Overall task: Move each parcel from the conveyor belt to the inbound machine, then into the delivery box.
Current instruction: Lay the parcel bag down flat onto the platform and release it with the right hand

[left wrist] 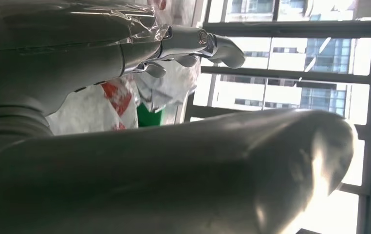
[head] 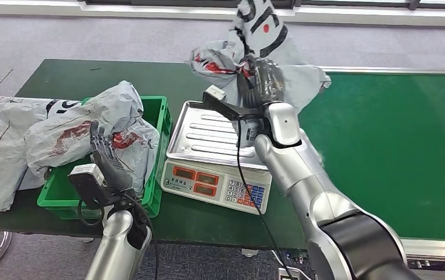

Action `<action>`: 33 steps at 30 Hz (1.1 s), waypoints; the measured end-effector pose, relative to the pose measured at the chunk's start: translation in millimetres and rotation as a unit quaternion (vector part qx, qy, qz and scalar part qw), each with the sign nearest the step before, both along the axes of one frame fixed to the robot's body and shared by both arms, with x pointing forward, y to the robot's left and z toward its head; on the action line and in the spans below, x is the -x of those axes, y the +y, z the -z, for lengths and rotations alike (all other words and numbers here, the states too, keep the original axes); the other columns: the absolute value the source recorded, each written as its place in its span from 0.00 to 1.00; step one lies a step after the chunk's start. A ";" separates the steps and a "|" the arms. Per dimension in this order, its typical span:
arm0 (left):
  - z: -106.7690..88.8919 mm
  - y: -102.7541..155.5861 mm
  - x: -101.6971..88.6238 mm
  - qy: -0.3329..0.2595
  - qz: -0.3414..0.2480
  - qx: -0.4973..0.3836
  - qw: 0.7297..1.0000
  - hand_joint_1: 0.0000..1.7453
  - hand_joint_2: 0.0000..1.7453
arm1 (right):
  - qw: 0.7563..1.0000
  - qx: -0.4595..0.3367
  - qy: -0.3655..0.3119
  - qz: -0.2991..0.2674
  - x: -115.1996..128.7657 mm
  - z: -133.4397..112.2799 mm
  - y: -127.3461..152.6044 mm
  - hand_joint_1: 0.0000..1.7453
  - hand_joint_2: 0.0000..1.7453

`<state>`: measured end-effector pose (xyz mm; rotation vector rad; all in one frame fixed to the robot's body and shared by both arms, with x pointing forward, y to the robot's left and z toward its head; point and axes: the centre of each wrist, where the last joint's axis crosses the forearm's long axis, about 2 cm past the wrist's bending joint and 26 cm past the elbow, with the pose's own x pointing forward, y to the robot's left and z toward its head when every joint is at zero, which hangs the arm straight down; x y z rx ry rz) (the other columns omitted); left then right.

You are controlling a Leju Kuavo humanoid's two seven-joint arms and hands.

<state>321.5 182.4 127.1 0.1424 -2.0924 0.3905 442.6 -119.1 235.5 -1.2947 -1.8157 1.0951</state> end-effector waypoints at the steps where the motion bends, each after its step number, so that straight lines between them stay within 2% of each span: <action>1: -0.7 -1.9 -1.9 0.001 0.004 0.002 1.000 0.00 0.00 | 1.000 -0.003 0.020 -0.018 4.5 4.8 8.7 1.00 1.00; 6: -3.2 -6.9 -7.5 0.003 0.016 0.005 1.000 0.00 0.00 | 0.990 -0.044 0.109 -0.071 32.3 34.4 44.4 1.00 1.00; 15: -0.6 -9.4 -8.7 0.010 0.024 0.002 1.000 0.00 0.00 | 0.986 -0.015 0.131 -0.103 47.5 49.2 60.5 1.00 1.00; 16: -0.8 -9.5 -9.3 0.010 0.024 0.002 1.000 0.00 0.00 | 0.986 -0.014 0.135 -0.101 48.6 51.2 60.8 0.88 1.00; 17: -1.1 -9.6 -10.0 0.009 0.025 0.002 1.000 0.00 0.00 | 0.985 -0.015 0.138 -0.099 49.6 53.4 60.8 0.63 1.00; 19: -2.2 -10.0 -11.9 0.006 0.026 0.001 1.000 0.00 0.00 | 0.986 -0.019 0.138 -0.092 51.1 57.5 59.4 0.12 0.50; 20: -2.6 -10.2 -12.7 0.004 0.027 0.000 1.000 0.00 0.00 | 0.987 -0.022 0.132 -0.087 51.3 59.0 58.2 0.00 0.25; 21: -2.7 -10.4 -13.5 0.003 0.027 0.000 1.000 0.00 0.00 | 0.989 -0.024 0.122 -0.081 51.4 60.1 56.7 0.00 0.00; 25: -2.1 -10.9 -15.2 0.004 0.021 -0.006 1.000 0.00 0.00 | 0.995 -0.020 0.078 -0.051 49.8 64.4 46.6 0.00 0.00; 29: -0.5 -9.0 -14.3 0.011 -0.011 -0.016 1.000 0.00 0.00 | 0.999 0.026 0.035 -0.025 46.8 70.2 27.5 0.00 0.00; 33: 8.8 -2.3 -2.1 0.026 -0.049 -0.021 0.998 0.00 0.00 | 0.998 0.051 -0.003 0.034 45.1 78.1 -3.0 0.00 0.00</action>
